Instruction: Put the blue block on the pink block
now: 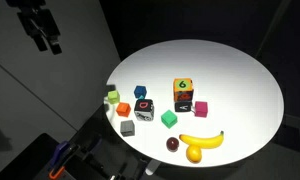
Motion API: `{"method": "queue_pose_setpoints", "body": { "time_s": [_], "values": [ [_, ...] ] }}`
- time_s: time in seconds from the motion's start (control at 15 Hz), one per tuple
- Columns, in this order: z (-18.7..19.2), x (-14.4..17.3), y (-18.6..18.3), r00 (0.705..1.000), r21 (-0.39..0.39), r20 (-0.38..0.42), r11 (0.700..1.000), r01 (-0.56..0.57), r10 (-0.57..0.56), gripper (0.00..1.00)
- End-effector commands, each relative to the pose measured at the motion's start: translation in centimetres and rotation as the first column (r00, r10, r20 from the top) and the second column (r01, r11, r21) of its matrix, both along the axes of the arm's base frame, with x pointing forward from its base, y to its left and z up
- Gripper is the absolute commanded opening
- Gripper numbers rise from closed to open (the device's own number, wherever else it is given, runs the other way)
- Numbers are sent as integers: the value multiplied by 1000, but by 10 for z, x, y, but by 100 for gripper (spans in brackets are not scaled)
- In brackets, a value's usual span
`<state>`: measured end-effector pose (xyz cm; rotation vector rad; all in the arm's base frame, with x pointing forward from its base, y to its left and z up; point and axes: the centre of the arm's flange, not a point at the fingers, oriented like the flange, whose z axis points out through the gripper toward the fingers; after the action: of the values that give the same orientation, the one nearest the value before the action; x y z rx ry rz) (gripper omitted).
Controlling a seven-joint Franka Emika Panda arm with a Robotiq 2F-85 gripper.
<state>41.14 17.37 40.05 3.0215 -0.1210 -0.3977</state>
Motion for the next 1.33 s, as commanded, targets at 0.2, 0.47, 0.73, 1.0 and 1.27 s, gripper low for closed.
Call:
{"method": "queue_pose_setpoints", "body": {
  "time_s": [0.2, 0.47, 0.73, 1.0, 1.27],
  "values": [
    [0, 0, 0, 1000, 0, 0, 1000, 0, 0, 100],
    [1, 9, -2, 1000, -5, 17, 1000, 18, -18, 100],
    [3, 26, -10, 997, 18, 67, 999, 34, -35, 100],
    [4, 43, -17, 990, 48, 132, 998, 42, -48, 100],
    [-3, 60, -23, 981, 69, 184, 997, 41, -53, 100]
  ]
}}
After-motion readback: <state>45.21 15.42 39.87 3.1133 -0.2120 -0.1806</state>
